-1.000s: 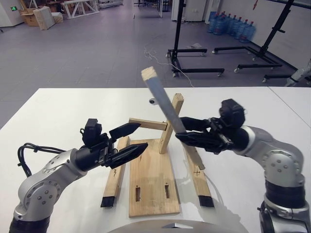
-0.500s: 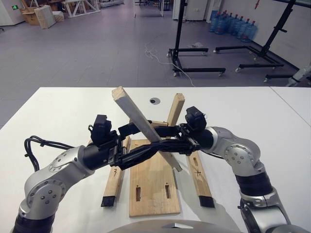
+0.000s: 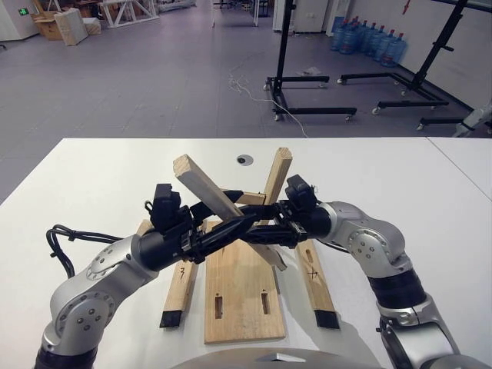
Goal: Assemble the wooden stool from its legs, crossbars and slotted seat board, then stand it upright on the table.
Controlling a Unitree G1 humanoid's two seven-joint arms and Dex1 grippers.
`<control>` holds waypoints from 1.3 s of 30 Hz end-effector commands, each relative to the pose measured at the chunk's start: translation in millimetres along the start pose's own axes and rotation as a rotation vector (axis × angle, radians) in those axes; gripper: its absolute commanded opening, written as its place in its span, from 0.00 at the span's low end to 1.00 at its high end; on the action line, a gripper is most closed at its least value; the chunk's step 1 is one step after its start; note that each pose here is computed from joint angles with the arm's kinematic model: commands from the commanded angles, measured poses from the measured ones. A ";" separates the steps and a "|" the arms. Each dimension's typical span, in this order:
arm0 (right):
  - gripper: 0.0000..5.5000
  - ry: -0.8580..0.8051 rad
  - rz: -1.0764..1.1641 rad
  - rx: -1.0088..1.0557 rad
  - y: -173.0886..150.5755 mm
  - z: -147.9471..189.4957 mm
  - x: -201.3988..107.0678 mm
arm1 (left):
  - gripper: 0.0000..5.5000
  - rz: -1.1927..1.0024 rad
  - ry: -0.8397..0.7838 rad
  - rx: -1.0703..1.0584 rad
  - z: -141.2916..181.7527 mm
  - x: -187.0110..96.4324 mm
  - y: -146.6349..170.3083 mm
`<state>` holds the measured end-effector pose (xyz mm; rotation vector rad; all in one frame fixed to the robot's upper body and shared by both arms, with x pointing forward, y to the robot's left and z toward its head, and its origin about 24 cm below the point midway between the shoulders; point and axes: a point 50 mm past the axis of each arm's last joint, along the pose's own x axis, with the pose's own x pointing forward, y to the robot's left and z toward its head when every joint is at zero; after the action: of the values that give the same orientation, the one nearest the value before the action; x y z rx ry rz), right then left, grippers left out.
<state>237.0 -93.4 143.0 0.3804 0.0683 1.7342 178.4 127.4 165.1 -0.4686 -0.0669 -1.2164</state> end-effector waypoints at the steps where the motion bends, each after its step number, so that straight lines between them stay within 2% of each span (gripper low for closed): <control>1: 0.37 0.039 -0.035 -0.014 -5.9 -0.6 -7.7 | 0.50 -0.011 -0.060 0.017 8.1 -2.2 -0.5; 6: 0.37 0.047 -0.040 -0.012 -8.2 -3.6 -11.6 | 0.37 -0.018 -0.086 0.002 9.9 -6.4 0.7; 14: 0.37 0.072 -0.069 -0.032 -13.9 -3.6 -11.3 | 0.37 -0.018 -0.066 -0.005 4.8 -10.2 5.1; 18: 0.51 0.097 -0.114 -0.009 -17.2 -4.2 -12.9 | 0.37 -0.018 -0.125 -0.034 8.3 -20.5 12.0; 25: 0.74 0.142 -0.160 -0.034 -10.3 0.9 -32.8 | 0.37 0.049 -0.060 0.027 24.5 -58.7 31.4; 28: 0.84 0.154 -0.180 -0.073 -6.5 11.1 -41.1 | 0.37 0.092 -0.019 0.095 38.2 -80.2 43.5; 32: 0.96 0.131 -0.167 -0.167 2.1 37.5 -40.4 | 0.37 0.117 0.049 0.120 43.2 -93.5 56.3; 36: 0.98 0.024 -0.195 -0.310 11.6 81.3 -42.2 | 0.37 0.128 0.230 0.160 43.1 -104.7 68.0; 39: 0.98 -0.054 -0.339 -0.401 -2.1 102.8 -46.1 | 0.37 0.118 0.276 0.178 44.3 -103.0 77.4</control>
<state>264.2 -152.7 219.4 0.1207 -0.1838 1.4465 213.5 256.1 146.2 -0.2004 0.0834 -1.1232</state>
